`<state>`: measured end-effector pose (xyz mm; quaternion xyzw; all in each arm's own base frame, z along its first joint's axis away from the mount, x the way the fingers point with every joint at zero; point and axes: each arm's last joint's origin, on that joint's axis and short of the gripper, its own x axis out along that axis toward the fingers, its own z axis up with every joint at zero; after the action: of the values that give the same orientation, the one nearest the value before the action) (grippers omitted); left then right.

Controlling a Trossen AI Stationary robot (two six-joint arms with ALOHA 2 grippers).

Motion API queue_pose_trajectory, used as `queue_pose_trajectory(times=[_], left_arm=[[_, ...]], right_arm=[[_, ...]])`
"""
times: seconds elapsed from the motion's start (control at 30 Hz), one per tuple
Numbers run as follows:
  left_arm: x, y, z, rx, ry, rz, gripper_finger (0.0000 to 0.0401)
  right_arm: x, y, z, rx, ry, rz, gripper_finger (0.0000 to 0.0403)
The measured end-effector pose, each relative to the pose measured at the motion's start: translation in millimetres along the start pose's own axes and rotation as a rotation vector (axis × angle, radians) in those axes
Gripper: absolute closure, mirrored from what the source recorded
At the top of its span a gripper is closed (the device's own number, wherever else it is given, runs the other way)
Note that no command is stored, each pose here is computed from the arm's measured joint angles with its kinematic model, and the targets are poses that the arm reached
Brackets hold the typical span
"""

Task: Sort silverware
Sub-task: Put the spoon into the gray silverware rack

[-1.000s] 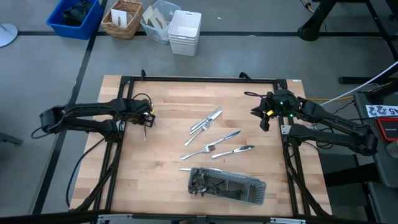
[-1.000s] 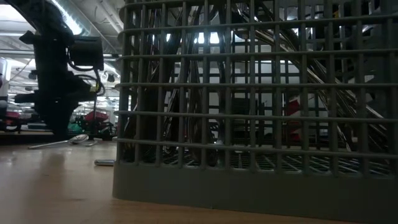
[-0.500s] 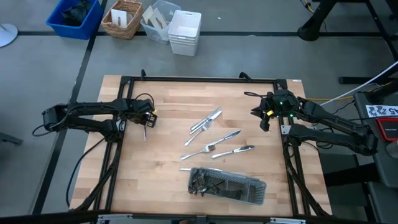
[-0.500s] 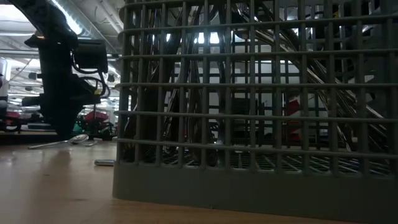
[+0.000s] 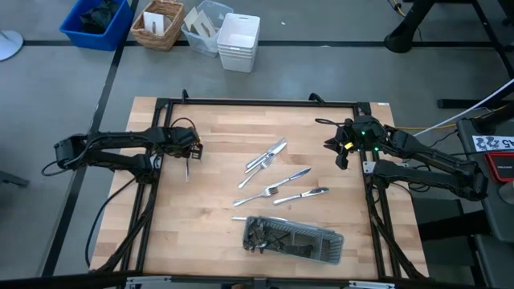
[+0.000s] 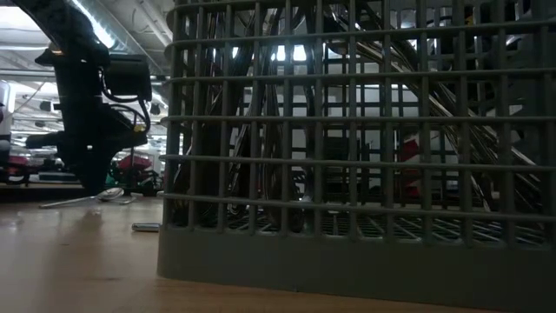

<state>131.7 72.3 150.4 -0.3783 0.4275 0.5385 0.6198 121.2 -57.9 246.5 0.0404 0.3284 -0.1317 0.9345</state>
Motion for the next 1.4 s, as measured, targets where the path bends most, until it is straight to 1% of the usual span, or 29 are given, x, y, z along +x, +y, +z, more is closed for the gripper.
queue_pose_trajectory(times=[0.67,0.97,1.17,1.3,1.4], left_arm=[[0.0,-0.5,-0.3,-0.036,0.014,-0.012,0.0345],[0.0,-0.8,-0.6,-0.093,0.027,-0.020,0.0345],[0.0,-1.4,-1.6,-0.141,0.060,-0.038,0.0345],[0.8,-1.4,-1.8,-0.135,0.064,-0.031,0.0345],[4.5,-2.5,-2.4,-0.155,0.078,-0.007,0.0345]], right_arm=[[0.0,0.0,0.0,0.000,0.000,0.000,0.0338],[0.0,0.0,0.0,0.000,0.000,0.000,0.0338],[0.0,0.0,0.0,0.000,0.000,0.000,0.0338],[0.0,0.0,0.0,0.000,0.000,0.000,0.0338],[0.0,0.0,0.0,0.000,0.000,0.000,0.0338]])
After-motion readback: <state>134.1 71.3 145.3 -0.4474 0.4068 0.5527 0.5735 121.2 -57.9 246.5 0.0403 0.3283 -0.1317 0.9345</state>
